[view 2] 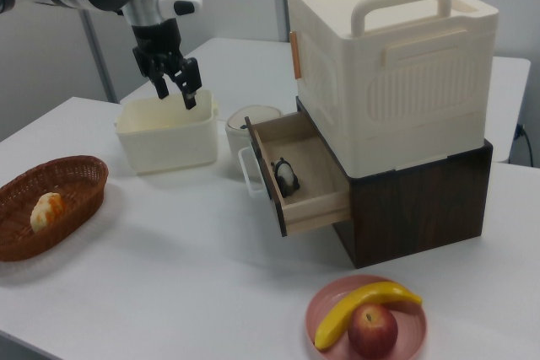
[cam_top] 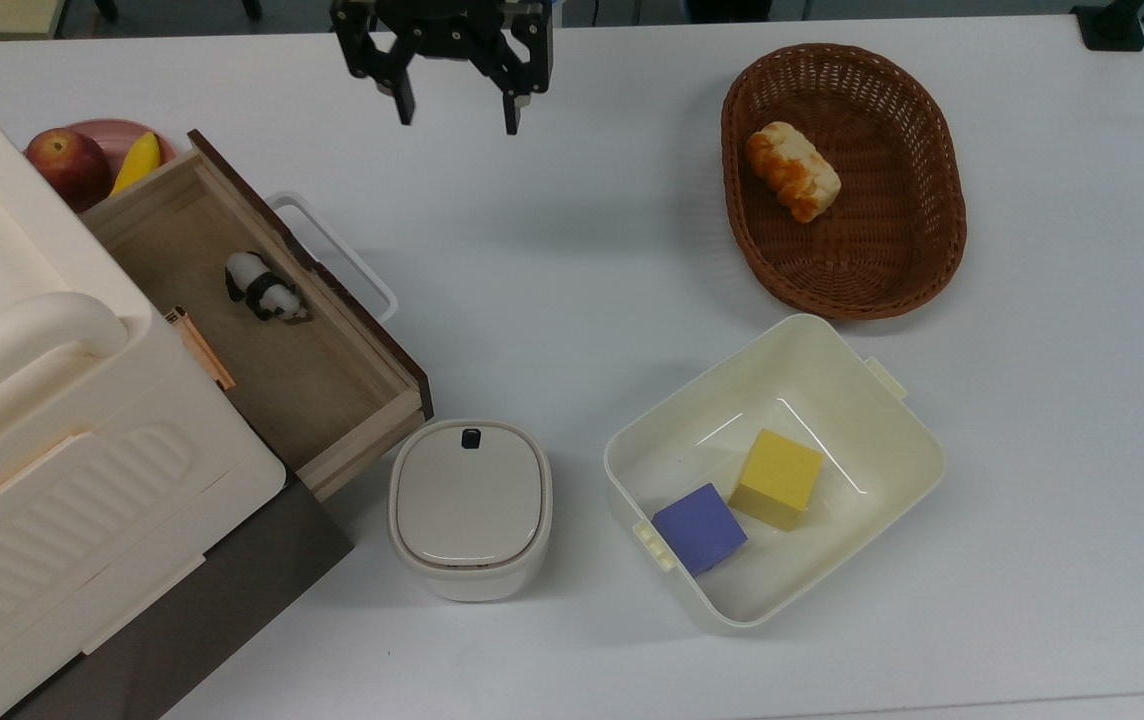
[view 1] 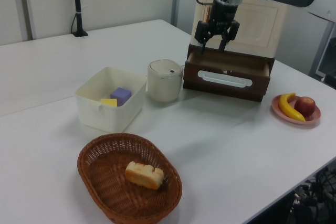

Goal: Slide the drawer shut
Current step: 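Move the gripper down toward the open wooden drawer's front panel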

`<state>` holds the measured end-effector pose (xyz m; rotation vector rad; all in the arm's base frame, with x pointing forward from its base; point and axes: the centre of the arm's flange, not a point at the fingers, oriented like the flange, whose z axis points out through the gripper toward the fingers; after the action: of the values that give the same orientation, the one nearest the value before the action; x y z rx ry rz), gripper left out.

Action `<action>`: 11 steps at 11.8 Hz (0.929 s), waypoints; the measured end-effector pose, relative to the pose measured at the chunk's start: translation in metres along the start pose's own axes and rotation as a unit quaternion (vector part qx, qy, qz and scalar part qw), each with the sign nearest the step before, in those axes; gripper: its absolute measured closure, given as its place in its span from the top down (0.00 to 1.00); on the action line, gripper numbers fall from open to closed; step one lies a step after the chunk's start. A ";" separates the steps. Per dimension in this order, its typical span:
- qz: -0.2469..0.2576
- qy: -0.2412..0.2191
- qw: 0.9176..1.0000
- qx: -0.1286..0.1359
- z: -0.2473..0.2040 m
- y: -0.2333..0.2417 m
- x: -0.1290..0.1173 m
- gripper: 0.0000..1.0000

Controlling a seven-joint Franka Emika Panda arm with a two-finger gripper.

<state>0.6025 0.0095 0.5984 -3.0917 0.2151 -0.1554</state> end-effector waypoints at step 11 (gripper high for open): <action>0.057 -0.076 0.995 -0.020 0.090 -0.013 -0.023 0.01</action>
<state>0.5911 0.0283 0.5070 -3.1015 0.3908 0.0874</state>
